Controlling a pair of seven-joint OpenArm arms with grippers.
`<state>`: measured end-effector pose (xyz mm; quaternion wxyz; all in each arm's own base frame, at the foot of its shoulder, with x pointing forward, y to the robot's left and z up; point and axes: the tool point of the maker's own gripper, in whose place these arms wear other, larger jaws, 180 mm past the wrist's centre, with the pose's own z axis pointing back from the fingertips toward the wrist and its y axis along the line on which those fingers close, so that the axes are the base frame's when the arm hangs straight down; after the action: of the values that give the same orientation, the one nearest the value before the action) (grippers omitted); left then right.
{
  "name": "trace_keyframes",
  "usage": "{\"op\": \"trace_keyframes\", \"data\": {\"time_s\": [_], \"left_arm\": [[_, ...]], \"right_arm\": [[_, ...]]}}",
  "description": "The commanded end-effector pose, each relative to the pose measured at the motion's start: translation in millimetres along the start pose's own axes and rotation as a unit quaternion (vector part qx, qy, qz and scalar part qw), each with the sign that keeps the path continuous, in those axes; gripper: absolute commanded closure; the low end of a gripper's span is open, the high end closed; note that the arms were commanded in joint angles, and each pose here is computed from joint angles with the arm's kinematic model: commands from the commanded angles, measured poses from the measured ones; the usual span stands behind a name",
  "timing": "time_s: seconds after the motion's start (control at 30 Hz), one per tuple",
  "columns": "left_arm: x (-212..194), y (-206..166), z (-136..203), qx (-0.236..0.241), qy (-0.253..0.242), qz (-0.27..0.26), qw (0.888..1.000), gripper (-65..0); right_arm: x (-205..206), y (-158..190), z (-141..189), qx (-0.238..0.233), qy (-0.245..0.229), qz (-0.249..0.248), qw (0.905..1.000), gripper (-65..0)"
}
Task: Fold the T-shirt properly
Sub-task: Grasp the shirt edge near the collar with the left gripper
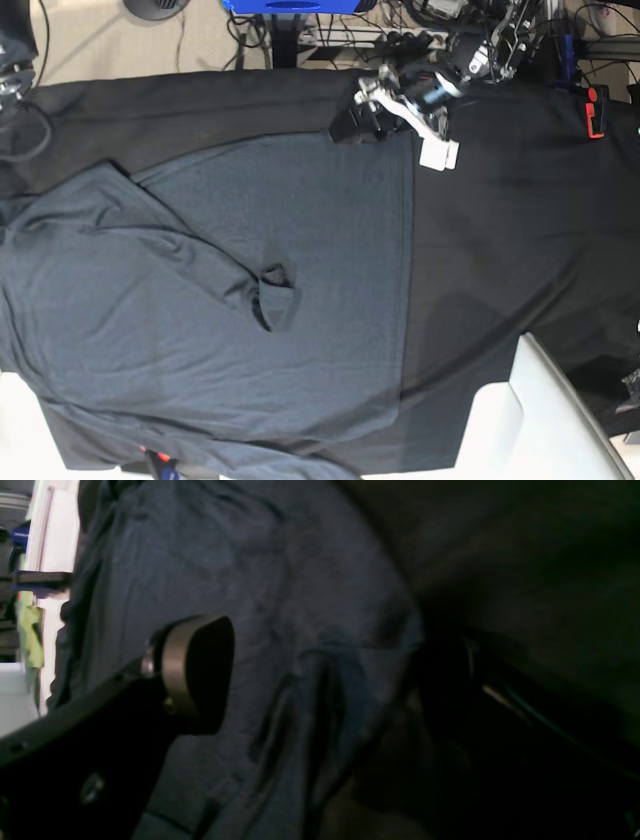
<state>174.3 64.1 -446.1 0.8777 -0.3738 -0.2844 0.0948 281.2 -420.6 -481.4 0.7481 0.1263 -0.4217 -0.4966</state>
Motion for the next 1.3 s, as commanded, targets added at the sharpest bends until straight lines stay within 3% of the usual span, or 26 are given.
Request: {"op": "trace_keyframes", "data": {"time_s": [0.0, 0.23, 0.3, 0.73, 0.8, 0.93, 1.0, 1.17, 1.27], "left_arm": [[0.4, -5.2, 2.5, -0.011, -0.007, 0.006, 1.000, -32.3], [-0.2, 8.5, 13.0, 0.014, -0.032, 0.038, 0.999, -32.1], [3.6, 15.8, 18.0, 0.024, -0.041, 0.045, 0.998, -32.1], [-3.6, 28.7, 32.5, 0.047, -0.047, 0.060, 0.996, -33.1], [-4.7, 27.8, 32.0, 0.046, -0.047, 0.062, 0.996, -33.2], [-6.6, 28.3, 31.9, 0.047, -0.045, 0.064, 0.996, -33.2], [-11.9, 29.9, 34.6, 0.051, -0.042, 0.068, 0.996, -33.2], [-17.7, 32.3, 36.9, 0.055, -0.037, 0.072, 0.995, -33.4], [-19.3, 30.8, 38.7, 0.055, -0.037, 0.072, 0.995, -42.3]], "right_arm": [[1.8, 3.0, -1.1, 0.002, 0.009, 0.003, 1.0000, -53.3], [0.4, 4.6, -2.3, 0.003, 0.011, 0.002, 0.9999, -34.2], [0.4, 4.6, -2.3, 0.003, 0.011, 0.002, 0.9999, -31.5], [0.1, 5.2, -2.6, 0.003, 0.013, 0.005, 0.9999, -30.0], [0.1, 5.2, -2.6, 0.003, 0.013, 0.005, 0.9999, -24.0], [0.1, 5.2, -2.6, 0.003, 0.013, 0.005, 0.9999, -5.4], [0.1, 5.2, -2.6, 0.003, 0.013, 0.005, 0.9999, 0.0], [0.7, 4.3, -2.6, 0.000, 0.012, 0.004, 0.9999, 0.0], [0.7, 4.3, -2.6, 0.000, 0.012, 0.004, 0.9999, 0.0]]}}
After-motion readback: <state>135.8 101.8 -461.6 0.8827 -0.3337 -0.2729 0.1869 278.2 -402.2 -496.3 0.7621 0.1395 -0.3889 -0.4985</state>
